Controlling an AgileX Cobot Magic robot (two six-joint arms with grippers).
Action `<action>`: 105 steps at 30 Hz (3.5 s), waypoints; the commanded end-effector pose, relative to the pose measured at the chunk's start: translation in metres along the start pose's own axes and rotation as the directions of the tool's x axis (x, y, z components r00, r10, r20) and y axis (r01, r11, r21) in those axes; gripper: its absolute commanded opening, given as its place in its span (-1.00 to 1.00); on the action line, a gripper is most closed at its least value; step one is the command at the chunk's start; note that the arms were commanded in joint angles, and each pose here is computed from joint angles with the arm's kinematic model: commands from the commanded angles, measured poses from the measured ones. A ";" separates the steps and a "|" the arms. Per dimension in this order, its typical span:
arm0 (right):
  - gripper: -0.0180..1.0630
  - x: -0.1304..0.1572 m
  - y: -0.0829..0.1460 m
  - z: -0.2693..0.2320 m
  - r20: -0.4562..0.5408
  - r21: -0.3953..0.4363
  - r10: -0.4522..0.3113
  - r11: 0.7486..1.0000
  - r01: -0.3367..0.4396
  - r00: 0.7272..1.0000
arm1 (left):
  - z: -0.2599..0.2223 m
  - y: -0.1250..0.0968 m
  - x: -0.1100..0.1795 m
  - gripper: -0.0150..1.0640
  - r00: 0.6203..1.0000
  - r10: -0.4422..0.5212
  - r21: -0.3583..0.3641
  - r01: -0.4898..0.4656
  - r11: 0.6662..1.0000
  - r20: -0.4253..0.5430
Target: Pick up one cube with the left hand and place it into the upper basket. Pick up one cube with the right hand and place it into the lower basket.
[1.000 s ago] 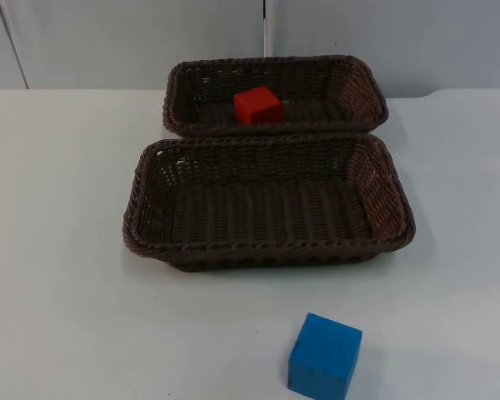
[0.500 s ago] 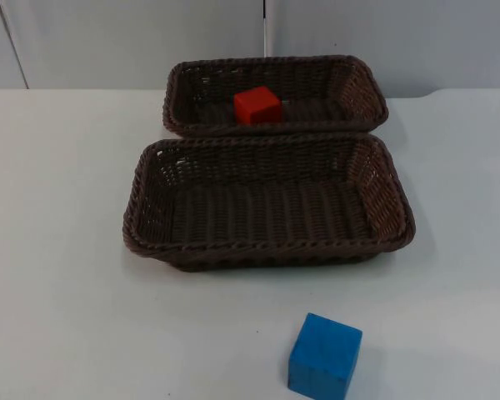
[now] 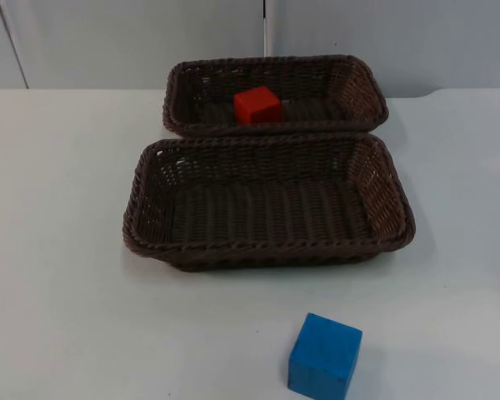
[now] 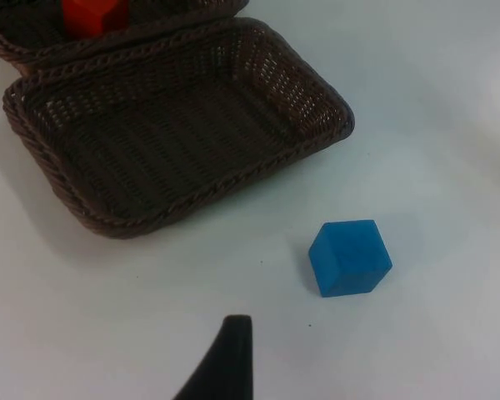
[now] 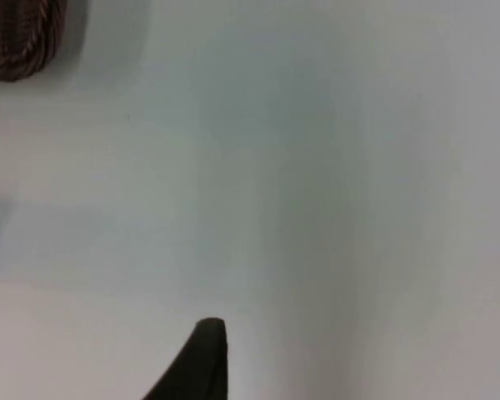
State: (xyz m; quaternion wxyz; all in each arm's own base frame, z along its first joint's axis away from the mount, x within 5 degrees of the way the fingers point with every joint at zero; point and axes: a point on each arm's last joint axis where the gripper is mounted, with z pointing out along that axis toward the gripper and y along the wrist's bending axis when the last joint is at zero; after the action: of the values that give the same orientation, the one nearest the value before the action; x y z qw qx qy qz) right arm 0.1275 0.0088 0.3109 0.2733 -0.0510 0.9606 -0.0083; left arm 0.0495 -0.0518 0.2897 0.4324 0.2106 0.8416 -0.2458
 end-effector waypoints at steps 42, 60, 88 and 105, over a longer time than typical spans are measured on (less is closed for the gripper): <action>0.98 -0.009 0.129 0.057 -0.032 -0.344 -0.501 0.818 0.461 0.865 | 0.000 0.000 0.002 0.74 1.000 0.012 0.000 -0.012 1.000 -0.002; 0.98 0.015 0.195 0.104 -0.030 -0.389 -0.671 0.691 0.609 0.741 | 0.000 0.000 0.001 0.74 1.000 0.014 -0.003 -0.014 1.000 0.003; 0.98 -0.014 0.268 0.187 -0.022 -0.348 -0.830 0.529 0.774 0.558 | 0.000 0.001 0.001 0.74 1.000 0.017 -0.007 -0.017 1.000 0.004; 0.98 0.003 0.279 0.230 -0.108 -0.374 -0.864 0.493 0.785 0.491 | 0.000 0.001 0.001 0.74 1.000 0.018 -0.009 -0.018 1.000 0.003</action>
State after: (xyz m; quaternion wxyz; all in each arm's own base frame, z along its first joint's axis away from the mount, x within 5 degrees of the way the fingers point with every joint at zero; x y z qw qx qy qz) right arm 0.2205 0.2862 0.1010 0.0815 -0.5394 0.8379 -0.0150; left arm 0.0498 -0.0513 0.2895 0.4339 0.2120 0.8418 -0.2412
